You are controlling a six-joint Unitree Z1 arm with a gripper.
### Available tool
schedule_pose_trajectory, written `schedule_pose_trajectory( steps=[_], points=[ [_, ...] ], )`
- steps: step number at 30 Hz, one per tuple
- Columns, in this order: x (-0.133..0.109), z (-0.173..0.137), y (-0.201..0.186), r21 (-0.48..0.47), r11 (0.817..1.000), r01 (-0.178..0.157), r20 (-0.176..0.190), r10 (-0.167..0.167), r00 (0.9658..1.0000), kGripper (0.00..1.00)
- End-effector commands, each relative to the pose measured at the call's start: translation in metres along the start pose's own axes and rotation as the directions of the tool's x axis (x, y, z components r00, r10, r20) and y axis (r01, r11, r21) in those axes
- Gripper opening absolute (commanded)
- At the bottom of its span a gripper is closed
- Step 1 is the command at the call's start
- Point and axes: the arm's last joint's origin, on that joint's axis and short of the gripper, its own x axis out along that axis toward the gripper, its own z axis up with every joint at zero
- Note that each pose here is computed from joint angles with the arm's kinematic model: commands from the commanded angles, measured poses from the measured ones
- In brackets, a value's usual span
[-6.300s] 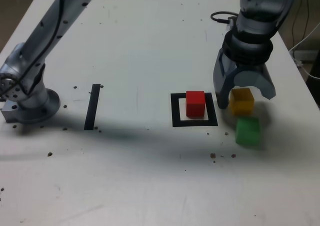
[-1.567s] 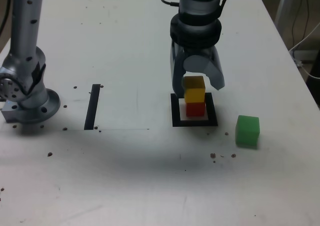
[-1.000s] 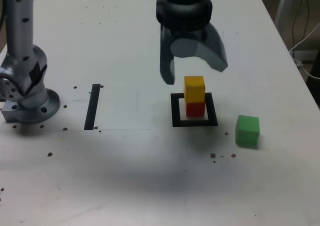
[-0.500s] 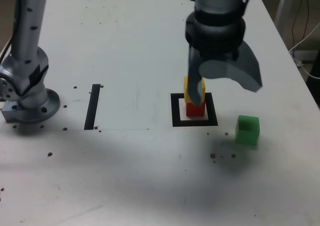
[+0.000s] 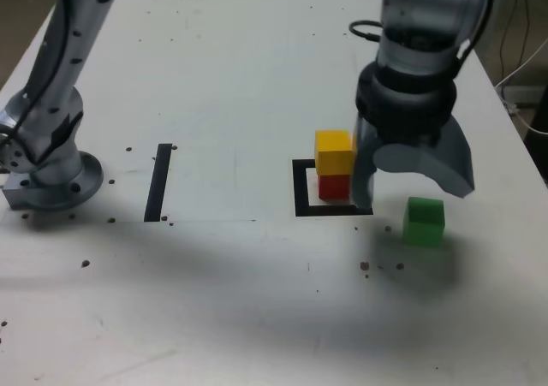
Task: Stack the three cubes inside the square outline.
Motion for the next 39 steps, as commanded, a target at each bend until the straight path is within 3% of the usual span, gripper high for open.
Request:
schedule_pose_trajectory(
  steps=[1, 12, 28, 39],
  points=[
    [0.007, 0.007, 0.0, 0.005, 1.0, 0.006, -0.005, -0.005, 1.0, 0.95],
    [0.024, 0.028, 0.003, 0.01, 1.0, 0.018, 0.011, -0.018, 0.9998, 0.86],
    [0.038, 0.033, 0.007, -0.001, 0.999, 0.041, -0.02, -0.041, 0.999, 0.46],
    [0.038, 0.033, 0.007, -0.002, 0.999, 0.051, -0.018, -0.051, 0.9985, 0.36]
  ],
)
